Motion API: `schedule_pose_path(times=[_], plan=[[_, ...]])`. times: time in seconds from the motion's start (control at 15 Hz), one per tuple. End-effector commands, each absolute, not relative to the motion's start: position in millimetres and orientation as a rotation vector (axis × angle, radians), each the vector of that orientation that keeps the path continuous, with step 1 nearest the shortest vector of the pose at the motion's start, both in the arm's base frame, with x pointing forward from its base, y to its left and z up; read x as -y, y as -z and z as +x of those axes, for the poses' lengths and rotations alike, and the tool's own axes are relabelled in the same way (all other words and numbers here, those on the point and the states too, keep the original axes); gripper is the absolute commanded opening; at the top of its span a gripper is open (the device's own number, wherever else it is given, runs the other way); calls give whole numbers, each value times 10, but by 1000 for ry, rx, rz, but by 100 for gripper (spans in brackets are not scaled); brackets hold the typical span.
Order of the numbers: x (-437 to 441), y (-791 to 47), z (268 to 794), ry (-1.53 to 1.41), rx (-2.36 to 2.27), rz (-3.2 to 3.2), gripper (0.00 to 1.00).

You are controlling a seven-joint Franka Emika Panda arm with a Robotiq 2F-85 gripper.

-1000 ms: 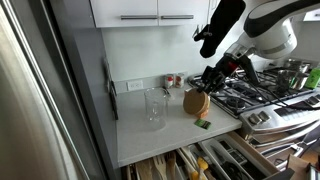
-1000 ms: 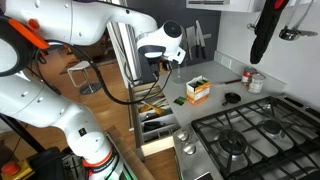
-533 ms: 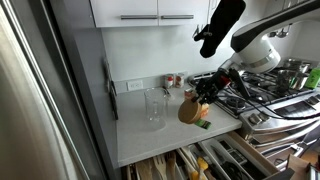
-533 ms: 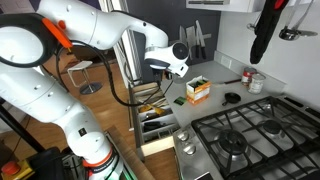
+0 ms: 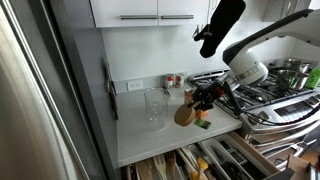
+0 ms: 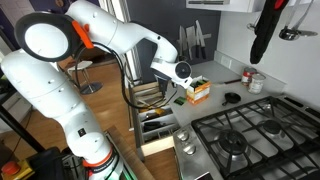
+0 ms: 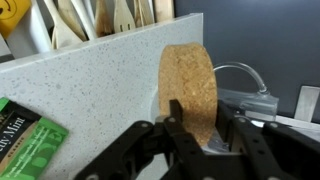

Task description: Lift the lid from the jar and put it on the countertop

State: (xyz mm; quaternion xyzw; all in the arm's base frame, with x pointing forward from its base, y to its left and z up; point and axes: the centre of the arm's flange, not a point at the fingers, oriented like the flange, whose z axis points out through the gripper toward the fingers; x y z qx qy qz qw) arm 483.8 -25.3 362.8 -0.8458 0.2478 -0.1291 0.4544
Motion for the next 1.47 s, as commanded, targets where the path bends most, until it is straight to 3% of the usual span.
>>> schedule_pose_path(times=[0.0, 0.73, 0.8, 0.87, 1.0, 1.27, 1.4], plan=[[160, -3339, 4879, 394, -656, -2096, 13], [-4, -3056, 5067, 582, -788, -2121, 13], [-7, -3036, 5074, 585, -795, -2136, 25], [-4, -3049, 5082, 588, -804, -2153, 63], [35, -3090, 5074, 607, -834, -2200, 70], [92, -3216, 5014, 622, -896, -2348, 99], [57, -3319, 5010, 631, -903, -2401, 100]])
